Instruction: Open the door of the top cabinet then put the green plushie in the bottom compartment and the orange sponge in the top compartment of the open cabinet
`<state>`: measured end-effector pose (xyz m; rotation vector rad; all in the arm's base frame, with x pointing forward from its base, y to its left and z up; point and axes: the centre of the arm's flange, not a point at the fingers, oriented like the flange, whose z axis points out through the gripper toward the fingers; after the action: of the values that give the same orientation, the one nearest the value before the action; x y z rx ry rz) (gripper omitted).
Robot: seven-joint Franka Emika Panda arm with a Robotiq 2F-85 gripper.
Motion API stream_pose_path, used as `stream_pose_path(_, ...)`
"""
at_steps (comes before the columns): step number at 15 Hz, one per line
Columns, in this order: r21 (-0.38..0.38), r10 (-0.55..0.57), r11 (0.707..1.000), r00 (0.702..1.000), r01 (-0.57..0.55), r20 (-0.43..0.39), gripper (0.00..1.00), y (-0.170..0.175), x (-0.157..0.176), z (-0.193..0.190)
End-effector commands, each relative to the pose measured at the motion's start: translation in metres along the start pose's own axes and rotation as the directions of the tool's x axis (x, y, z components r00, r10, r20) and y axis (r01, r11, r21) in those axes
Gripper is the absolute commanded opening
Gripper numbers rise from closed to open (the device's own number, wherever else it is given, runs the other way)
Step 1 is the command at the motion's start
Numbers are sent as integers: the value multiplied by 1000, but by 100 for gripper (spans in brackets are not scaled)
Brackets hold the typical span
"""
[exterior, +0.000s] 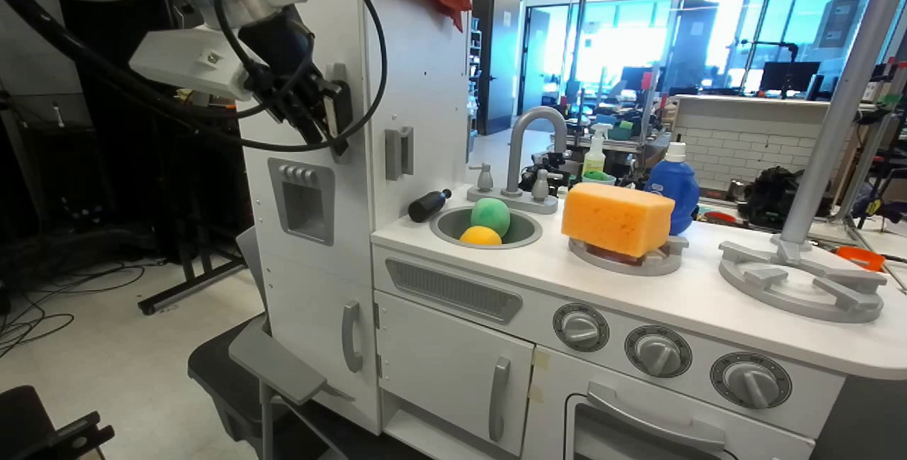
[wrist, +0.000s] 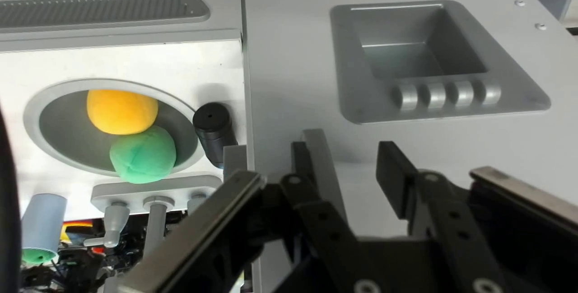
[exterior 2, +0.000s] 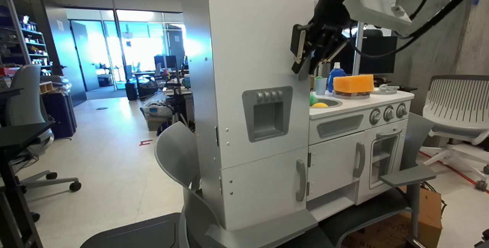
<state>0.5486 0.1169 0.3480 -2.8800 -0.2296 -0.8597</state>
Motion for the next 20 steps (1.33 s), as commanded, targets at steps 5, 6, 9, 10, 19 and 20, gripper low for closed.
stream_pose_path(5, -40, 66, 997, 998, -67, -18, 4, 6, -7, -10)
stream_pose_path(6, -54, 86, 995, 996, -87, -19, 4, 3, -10, -9)
stream_pose_path(9, -97, 138, 986, 990, -137, 9, 4, -15, -28, -12)
stream_pose_path(10, -107, 156, 982, 988, -154, 9, 4, -22, -35, -14)
stream_pose_path(19, -186, 260, 951, 964, -247, 50, 4, -91, -94, -27)
stream_pose_path(20, -199, 264, 948, 963, -249, 52, 4, -101, -99, -31)
